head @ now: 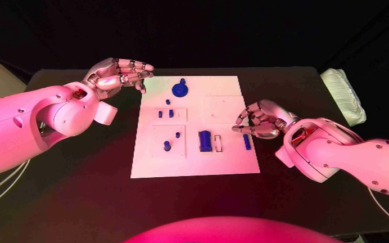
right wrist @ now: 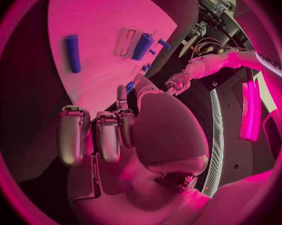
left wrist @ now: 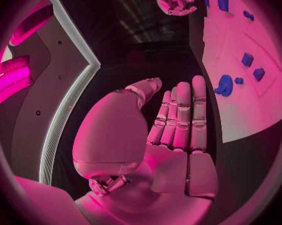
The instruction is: Assemble the parts on the task board
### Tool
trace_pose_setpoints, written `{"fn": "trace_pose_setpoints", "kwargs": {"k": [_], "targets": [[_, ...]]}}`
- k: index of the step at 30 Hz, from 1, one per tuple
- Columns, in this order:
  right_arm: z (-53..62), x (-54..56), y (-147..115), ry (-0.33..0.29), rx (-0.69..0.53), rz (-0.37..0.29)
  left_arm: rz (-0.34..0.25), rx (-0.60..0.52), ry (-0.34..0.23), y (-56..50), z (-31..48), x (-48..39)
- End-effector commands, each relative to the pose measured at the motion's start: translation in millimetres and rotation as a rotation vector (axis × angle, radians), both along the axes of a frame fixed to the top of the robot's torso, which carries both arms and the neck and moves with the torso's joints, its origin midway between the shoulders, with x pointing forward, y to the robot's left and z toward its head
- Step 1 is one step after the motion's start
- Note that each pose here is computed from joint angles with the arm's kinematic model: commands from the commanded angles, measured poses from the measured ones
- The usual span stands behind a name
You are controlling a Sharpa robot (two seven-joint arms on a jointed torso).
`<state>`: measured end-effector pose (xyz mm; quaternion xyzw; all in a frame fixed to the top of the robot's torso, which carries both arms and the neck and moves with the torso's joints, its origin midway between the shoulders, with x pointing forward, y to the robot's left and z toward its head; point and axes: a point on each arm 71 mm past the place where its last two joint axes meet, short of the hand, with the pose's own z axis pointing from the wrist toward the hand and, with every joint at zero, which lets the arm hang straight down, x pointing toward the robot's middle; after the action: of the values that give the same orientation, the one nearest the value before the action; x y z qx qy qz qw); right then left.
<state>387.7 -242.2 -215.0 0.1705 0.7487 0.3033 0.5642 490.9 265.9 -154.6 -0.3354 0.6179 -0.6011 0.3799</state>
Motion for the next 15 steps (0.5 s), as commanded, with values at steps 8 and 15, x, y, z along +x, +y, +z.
{"fn": "trace_pose_setpoints", "kwargs": {"k": [8, 15], "targets": [[-8.4, -9.0, -30, 0.005, -0.170, 0.005, 0.009, -0.059, -0.022, -1.1, 1.4, -2.8], [-18.5, -12.9, -35, 0.026, -0.254, -0.019, 0.007, -0.062, -0.013, -1.0, -2.4, -4.5]]}}
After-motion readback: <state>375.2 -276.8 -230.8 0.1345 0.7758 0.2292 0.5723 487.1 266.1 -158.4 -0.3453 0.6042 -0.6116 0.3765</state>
